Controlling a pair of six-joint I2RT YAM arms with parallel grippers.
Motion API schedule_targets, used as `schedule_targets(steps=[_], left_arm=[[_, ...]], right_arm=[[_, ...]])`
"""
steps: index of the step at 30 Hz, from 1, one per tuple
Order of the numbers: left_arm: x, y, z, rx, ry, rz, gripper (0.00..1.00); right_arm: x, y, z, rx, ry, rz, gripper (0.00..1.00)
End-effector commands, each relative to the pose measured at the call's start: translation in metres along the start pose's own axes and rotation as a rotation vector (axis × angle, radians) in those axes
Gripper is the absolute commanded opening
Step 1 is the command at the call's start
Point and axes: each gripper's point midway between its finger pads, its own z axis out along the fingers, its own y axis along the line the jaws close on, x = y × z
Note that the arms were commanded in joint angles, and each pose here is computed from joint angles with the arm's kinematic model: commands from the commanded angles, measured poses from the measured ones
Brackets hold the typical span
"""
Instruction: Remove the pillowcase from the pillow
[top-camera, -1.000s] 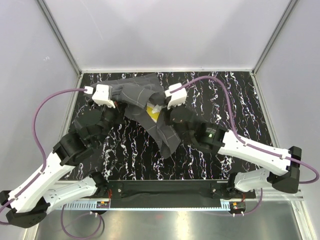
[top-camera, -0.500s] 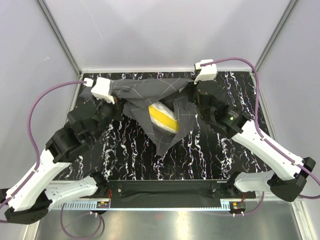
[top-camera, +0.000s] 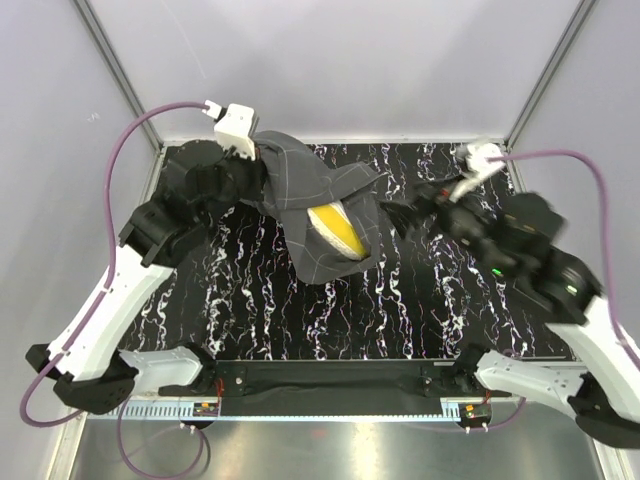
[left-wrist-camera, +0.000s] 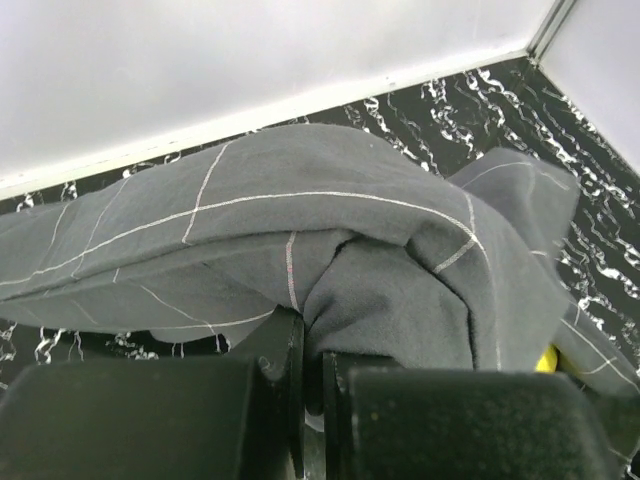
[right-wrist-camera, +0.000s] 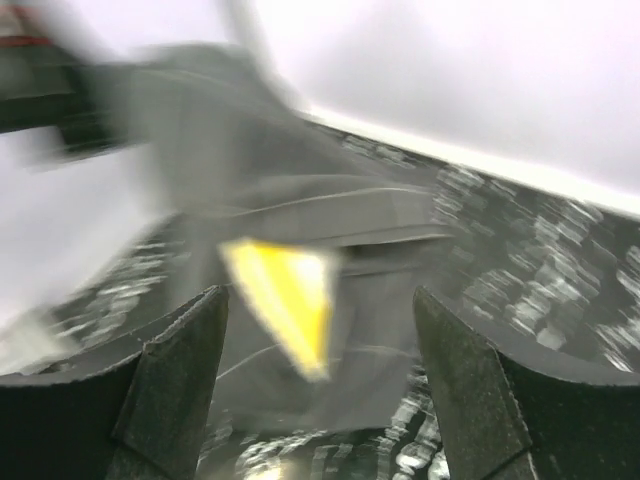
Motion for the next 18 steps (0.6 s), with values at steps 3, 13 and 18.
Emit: schedule_targets(steps=[3,13,18], left_arm=[[-0.067,-0.020,-0.006,0.115,-0.174,-0.022,0.00],[-0.068,-0.021,-0.007,0.134,-0.148,-0.013,0.00],[-0.069,-0.023,-0.014,0.154,-0.149,-0.016,0.00]], right_arm=[[0.019,0.065,-0.035,-0.412,0.107,0.005,0.77],[0.081,0.059,0.031,-0.352,0.171,-0.051,0.73],[0.105,0.055,0.062,-0.315,0.218,-0.099,0.74]])
